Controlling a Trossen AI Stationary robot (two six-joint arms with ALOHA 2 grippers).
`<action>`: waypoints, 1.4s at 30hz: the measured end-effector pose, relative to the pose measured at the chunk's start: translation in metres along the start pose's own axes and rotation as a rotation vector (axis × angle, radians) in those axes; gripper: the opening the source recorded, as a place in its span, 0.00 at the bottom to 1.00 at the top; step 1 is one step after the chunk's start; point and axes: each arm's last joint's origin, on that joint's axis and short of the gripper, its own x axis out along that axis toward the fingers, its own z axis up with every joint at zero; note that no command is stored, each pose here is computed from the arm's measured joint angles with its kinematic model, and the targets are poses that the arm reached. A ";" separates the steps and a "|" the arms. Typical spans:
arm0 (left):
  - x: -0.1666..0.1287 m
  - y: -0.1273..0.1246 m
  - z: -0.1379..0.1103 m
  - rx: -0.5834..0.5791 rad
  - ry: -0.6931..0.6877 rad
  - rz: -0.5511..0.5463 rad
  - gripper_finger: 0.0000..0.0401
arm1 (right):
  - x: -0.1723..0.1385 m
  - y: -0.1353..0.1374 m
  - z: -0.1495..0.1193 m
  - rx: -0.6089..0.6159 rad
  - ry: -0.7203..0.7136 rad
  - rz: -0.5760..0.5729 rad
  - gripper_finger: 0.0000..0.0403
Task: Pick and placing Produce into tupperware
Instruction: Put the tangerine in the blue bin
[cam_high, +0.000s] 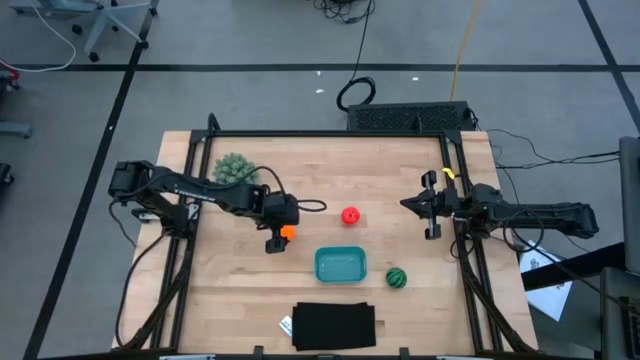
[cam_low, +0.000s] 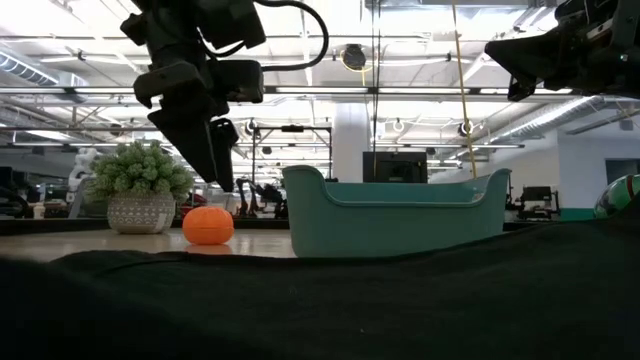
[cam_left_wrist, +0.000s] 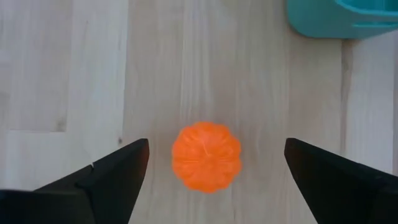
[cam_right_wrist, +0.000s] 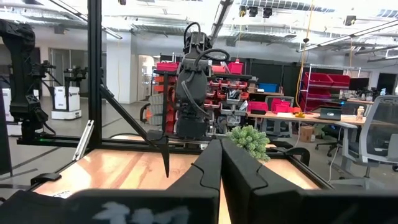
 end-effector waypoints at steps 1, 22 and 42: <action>0.000 0.000 0.000 0.000 -0.002 0.000 0.96 | 0.000 0.000 0.000 0.000 0.000 0.000 0.00; 0.019 0.001 -0.017 0.008 0.009 0.029 0.96 | 0.000 0.000 0.000 0.001 0.005 0.000 0.00; 0.058 0.003 -0.022 0.040 0.107 0.026 0.93 | 0.001 0.000 -0.003 0.001 0.029 -0.001 0.00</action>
